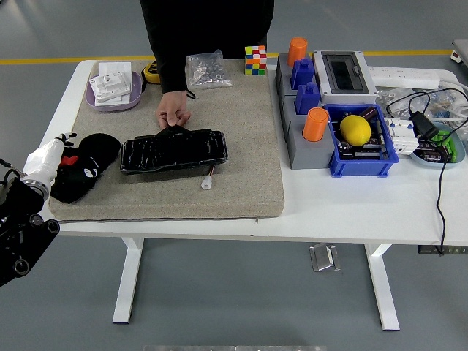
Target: Pick the rag up,wipe the panel,place it on the desk
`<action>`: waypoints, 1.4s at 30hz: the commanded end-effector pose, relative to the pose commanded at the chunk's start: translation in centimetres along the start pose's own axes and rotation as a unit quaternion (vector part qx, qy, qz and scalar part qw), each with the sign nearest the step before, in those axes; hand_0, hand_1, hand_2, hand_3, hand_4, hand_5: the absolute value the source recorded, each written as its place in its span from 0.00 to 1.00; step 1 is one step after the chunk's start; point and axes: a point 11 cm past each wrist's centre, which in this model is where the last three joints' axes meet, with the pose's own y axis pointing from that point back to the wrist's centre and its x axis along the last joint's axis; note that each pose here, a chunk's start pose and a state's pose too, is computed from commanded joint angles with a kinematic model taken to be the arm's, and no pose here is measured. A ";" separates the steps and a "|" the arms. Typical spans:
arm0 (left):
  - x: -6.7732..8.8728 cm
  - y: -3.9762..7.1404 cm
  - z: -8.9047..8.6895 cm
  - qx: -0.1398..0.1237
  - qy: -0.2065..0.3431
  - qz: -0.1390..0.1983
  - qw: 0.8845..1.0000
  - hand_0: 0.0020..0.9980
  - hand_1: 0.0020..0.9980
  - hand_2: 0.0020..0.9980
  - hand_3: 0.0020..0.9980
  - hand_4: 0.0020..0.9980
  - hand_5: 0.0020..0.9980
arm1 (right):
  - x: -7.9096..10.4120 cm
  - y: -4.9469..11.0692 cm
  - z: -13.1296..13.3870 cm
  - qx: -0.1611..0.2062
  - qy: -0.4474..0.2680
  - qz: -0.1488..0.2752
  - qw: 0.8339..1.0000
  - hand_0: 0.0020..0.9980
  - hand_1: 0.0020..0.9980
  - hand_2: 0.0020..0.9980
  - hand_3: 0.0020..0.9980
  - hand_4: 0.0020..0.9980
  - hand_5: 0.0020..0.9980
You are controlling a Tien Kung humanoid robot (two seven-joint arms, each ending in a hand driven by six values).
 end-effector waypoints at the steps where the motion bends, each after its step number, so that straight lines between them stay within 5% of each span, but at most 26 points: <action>1: 0.0 0.0 0.0 0.000 0.001 0.003 1.000 0.47 0.38 0.77 0.76 0.78 0.18 | 0.0 0.0 0.0 0.000 0.000 0.000 1.000 0.76 0.72 0.72 0.59 0.90 0.57; 5: 0.2 0.0 0.0 -0.002 0.003 0.010 1.000 0.47 0.38 0.77 0.76 0.78 0.18 | 0.0 0.0 -0.1 0.002 -0.001 0.000 1.000 0.76 0.72 0.72 0.59 0.90 0.57; 6: 0.2 0.0 0.0 -0.003 0.003 0.011 1.000 0.40 0.27 0.59 0.54 0.68 0.11 | 0.0 0.0 -0.1 0.002 -0.001 0.000 1.000 0.76 0.72 0.72 0.59 0.90 0.56; 23: -0.5 0.2 0.1 -0.012 0.019 0.013 1.000 0.35 0.21 0.49 0.47 0.59 0.02 | 0.3 0.1 -0.3 0.006 -0.014 0.004 1.000 0.76 0.72 0.72 0.59 0.90 0.56; 24: -0.5 0.2 0.1 -0.013 0.020 0.014 1.000 0.29 0.17 0.45 0.42 0.50 0.00 | 0.3 0.1 -0.3 0.006 -0.014 0.004 1.000 0.76 0.72 0.72 0.59 0.91 0.57; 29: -0.2 0.3 0.6 -0.024 0.033 0.026 0.999 0.29 0.17 0.45 0.42 0.50 0.00 | 0.4 0.1 -0.3 0.006 -0.015 0.005 1.000 0.76 0.72 0.72 0.59 0.91 0.57; 30: -0.2 0.4 0.6 -0.026 0.035 0.027 0.999 0.26 0.15 0.42 0.35 0.43 0.00 | 0.4 0.1 -0.3 0.006 -0.015 0.005 1.000 0.76 0.72 0.72 0.59 0.91 0.57; 42: 0.8 0.5 0.7 -0.026 0.039 0.041 0.998 0.25 0.14 0.43 0.34 0.40 0.00 | 0.3 0.1 -0.1 0.000 -0.014 0.003 1.000 0.76 0.72 0.72 0.59 0.92 0.57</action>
